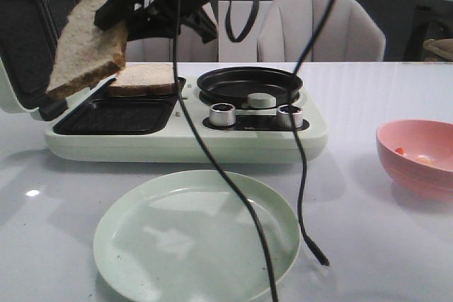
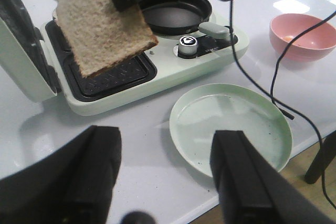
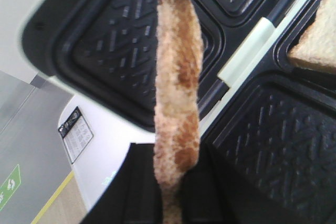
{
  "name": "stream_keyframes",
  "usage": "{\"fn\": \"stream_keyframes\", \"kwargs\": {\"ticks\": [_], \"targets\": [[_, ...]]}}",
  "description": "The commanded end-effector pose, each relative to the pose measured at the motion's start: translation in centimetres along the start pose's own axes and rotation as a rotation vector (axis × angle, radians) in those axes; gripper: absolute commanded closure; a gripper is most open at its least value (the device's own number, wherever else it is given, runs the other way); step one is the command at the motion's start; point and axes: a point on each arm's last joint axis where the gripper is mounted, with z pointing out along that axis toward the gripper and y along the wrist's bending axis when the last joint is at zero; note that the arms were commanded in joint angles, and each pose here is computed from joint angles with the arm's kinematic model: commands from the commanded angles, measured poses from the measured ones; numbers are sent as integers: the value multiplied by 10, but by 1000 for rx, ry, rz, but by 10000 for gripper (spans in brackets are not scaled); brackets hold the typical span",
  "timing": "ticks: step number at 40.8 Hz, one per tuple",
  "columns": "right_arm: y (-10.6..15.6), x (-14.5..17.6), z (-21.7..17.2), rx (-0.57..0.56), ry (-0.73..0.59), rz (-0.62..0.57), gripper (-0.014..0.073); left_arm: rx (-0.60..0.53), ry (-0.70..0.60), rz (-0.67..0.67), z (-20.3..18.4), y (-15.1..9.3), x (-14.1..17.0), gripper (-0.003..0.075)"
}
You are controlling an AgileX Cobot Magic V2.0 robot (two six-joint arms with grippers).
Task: Make breakfast with bread and shrimp
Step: 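Carry the bread slice over and lay it on the near sandwich plate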
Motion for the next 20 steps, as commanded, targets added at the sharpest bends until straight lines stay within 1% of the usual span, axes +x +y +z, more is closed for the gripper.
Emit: {"fn": "stream_keyframes", "kwargs": {"ticks": [1, 4, 6, 10, 12, 20], "targets": [[12, -28, -6, -19, -119, 18, 518, 2, -105, -12, -4, 0, -15, 286], [-1, -26, 7, 16, -130, 54, 451, 2, -105, -12, -4, 0, -15, 286], [-7, -25, 12, 25, -128, 57, 378, 2, -103, -12, -4, 0, -15, 286], [-13, -21, 18, 30, -112, 59, 191, 2, -103, -12, -4, 0, -15, 286], [-13, -19, 20, 37, -103, 43, 164, 2, -101, -12, -4, 0, -15, 286], [-9, -20, 15, 31, -79, 1, 165, 2, -99, -12, -4, 0, -15, 286]]}}
